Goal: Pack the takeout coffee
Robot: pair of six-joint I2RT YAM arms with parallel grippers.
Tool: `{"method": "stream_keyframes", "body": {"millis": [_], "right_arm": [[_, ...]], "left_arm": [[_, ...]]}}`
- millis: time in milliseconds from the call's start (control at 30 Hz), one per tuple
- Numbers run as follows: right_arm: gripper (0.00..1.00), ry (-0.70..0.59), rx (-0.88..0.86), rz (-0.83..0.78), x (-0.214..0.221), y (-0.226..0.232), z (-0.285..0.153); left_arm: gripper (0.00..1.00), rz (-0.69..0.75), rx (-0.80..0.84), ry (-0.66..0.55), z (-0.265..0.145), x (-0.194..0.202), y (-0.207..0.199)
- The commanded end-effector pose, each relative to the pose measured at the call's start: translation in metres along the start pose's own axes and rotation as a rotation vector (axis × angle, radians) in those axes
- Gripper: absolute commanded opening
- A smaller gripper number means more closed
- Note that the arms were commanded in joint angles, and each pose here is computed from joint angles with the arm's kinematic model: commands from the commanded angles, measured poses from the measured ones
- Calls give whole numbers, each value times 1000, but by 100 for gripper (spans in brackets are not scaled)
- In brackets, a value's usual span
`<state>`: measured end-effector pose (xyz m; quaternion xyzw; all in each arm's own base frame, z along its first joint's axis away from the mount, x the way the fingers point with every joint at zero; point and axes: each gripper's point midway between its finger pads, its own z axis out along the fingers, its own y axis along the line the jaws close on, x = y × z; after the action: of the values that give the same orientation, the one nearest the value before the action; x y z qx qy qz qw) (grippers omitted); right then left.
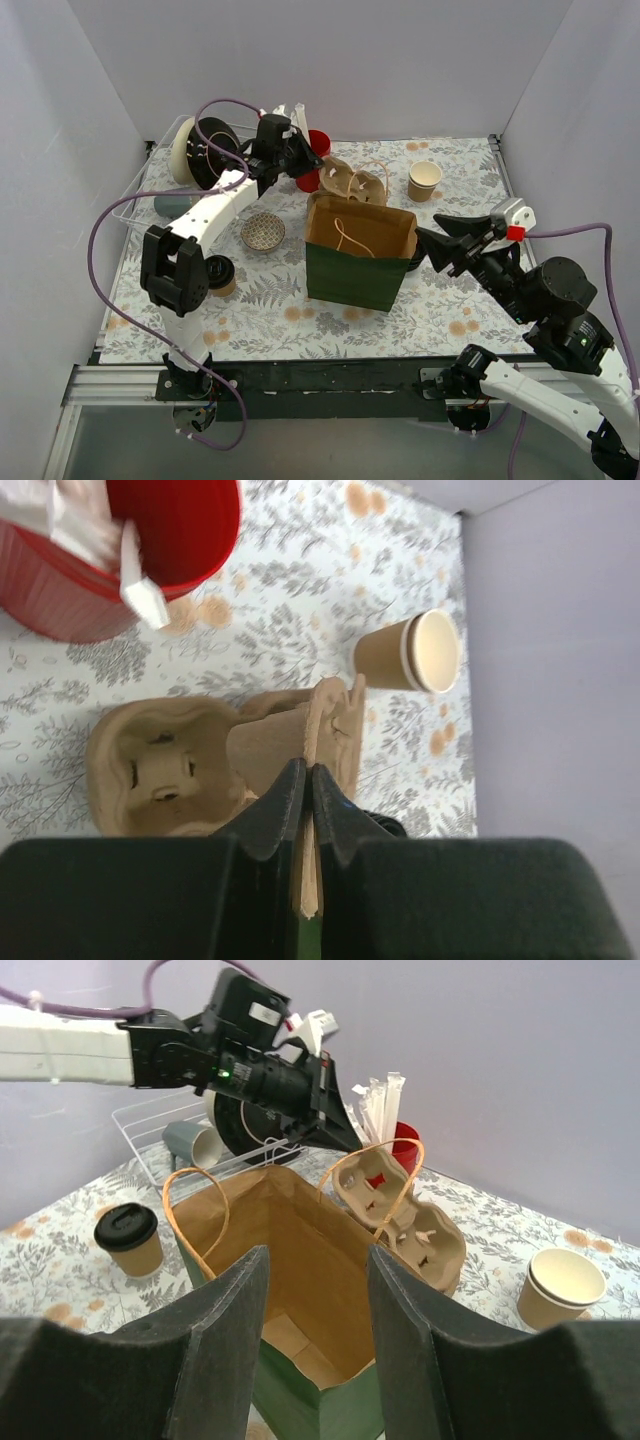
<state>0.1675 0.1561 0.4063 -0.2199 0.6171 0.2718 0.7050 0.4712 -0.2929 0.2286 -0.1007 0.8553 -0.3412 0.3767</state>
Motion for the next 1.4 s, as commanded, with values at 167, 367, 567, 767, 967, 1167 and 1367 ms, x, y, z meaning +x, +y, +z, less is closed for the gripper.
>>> {"method": "stream_keyframes", "body": {"millis": [167, 367, 567, 767, 967, 1167, 1367], "right_arm": [[51, -114, 170, 134, -35, -27, -5], [51, -123, 223, 142, -40, -35, 0], [51, -111, 325, 144, -47, -46, 28], [58, -135, 467, 143, -67, -62, 68], [70, -129, 443, 119, -85, -51, 121], [81, -42, 354, 156, -90, -48, 168], [83, 78, 238, 160, -80, -42, 198]], "left_arm": [[0, -11, 179, -252, -66, -66, -67], [0, 9, 207, -300, -71, -75, -73], [0, 27, 278, -376, -85, -85, -85], [0, 76, 362, -542, -119, -111, -104], [0, 153, 425, -600, -145, -118, -120], [0, 189, 484, -625, -173, -111, -127], [0, 208, 525, -629, -199, -104, -133]]}}
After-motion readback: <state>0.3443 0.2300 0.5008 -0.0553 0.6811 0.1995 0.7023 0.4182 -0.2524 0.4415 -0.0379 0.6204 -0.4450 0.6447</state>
